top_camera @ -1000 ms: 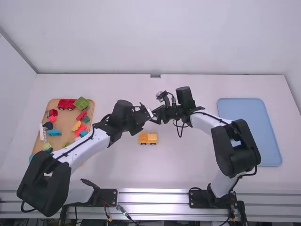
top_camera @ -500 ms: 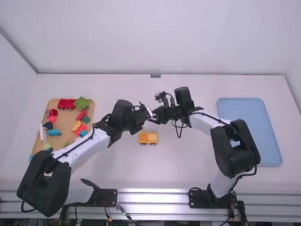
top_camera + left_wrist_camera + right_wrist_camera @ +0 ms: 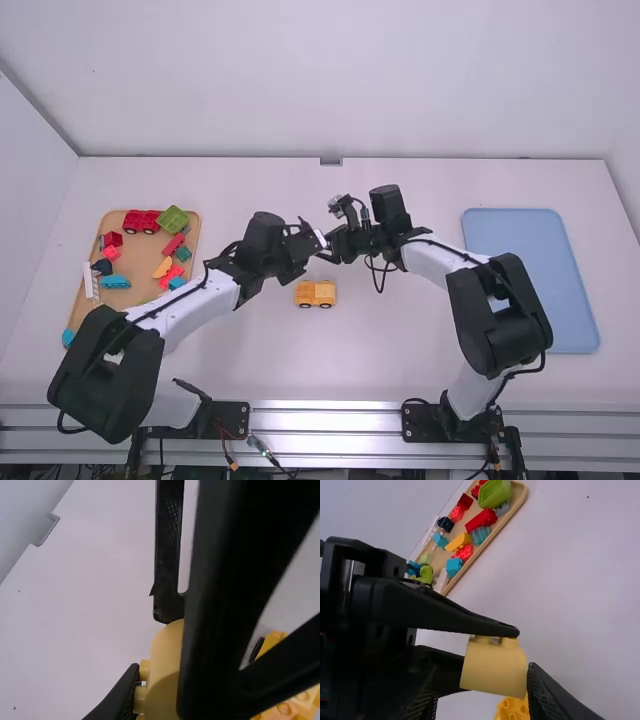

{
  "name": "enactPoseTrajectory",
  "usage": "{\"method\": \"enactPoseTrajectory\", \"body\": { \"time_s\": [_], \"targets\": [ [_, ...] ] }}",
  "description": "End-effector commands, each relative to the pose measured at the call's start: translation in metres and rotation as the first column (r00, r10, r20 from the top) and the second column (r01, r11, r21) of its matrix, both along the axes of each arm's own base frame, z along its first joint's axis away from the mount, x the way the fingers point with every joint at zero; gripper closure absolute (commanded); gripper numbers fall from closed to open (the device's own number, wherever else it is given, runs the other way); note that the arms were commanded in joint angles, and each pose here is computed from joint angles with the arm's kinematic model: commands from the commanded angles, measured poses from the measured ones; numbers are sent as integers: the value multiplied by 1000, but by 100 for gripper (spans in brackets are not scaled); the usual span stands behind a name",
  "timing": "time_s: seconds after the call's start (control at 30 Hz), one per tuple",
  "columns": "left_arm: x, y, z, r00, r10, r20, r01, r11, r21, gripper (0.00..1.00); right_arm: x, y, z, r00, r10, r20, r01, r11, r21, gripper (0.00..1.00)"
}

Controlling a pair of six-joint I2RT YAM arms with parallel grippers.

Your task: Assemble lego blocks to make yellow taxi

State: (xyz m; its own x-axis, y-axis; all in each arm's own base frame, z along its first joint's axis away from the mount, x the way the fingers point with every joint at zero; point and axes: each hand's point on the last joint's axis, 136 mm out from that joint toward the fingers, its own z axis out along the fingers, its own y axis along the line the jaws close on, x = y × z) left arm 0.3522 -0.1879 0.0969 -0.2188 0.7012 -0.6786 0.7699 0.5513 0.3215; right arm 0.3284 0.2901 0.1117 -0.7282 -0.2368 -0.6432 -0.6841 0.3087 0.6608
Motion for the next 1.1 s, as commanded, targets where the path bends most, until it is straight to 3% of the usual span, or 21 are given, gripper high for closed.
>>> {"method": "enactPoseTrajectory", "body": {
  "time_s": [0.0,0.13,0.7,1.07],
  "targets": [
    [-5,-6,-4,1000,-27,-11,27,1000,-6,98,-7,12,11,999,54,4,-54,998,37,54],
    [-4,-8,-1,999,-32,2,32,999,-11,98,0,9,4,1000,12,11,-12,1000,-3,48],
    [-2,-9,11,999,-31,35,32,999,-26,98,3,6,-2,1000,-27,-11,27,999,-37,50],
    [2,-11,16,998,-30,60,32,999,-36,98,2,6,-3,1000,-26,-16,25,999,-39,66]
  ]
}}
